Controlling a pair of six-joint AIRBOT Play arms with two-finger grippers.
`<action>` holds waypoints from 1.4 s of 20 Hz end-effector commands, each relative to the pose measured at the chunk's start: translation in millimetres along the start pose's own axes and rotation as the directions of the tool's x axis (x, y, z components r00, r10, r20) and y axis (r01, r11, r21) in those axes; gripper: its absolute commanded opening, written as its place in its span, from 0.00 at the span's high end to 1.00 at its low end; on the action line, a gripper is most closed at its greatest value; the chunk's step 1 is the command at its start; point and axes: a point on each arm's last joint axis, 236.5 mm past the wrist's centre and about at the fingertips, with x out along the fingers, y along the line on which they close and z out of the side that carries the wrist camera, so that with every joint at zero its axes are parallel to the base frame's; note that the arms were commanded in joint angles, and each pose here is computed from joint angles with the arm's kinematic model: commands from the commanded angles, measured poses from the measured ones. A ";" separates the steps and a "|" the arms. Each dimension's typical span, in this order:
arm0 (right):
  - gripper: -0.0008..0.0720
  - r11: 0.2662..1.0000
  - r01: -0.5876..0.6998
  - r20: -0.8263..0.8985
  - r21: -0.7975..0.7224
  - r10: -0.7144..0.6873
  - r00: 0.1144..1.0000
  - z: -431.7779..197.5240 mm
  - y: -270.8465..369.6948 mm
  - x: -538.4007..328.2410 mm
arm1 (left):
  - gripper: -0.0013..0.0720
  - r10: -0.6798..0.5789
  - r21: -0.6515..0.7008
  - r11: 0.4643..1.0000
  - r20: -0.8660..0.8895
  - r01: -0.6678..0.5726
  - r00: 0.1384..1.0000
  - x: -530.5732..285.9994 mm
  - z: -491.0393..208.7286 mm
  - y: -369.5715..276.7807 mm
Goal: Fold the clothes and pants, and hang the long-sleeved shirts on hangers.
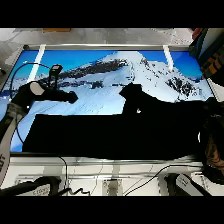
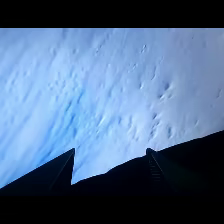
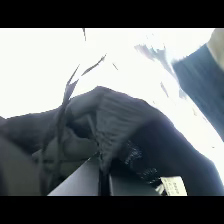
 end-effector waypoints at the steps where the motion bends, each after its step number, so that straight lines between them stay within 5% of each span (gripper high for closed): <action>1: 0.96 0.993 -0.005 0.124 -0.115 0.019 0.992 22.4 25.0 -44.3 | 0.30 -0.180 -0.199 0.962 0.049 0.186 0.982 40.5 8.8 -45.5; 3: 0.96 0.992 -0.008 0.136 -0.124 0.025 0.990 23.0 29.1 -52.1 | 0.23 -0.220 -0.124 0.967 0.019 0.220 0.975 73.3 -0.5 -75.4; 13: 0.96 0.989 0.029 0.095 -0.145 -0.015 0.995 11.9 17.9 -47.1 | 0.23 -0.383 0.183 0.908 -0.001 0.376 0.924 158.4 -6.2 -274.4; 28: 0.96 0.992 0.029 0.032 -0.125 -0.026 0.999 -13.1 8.1 -32.1 | 0.24 -0.353 0.251 0.915 0.114 0.317 0.929 205.4 -10.6 -301.3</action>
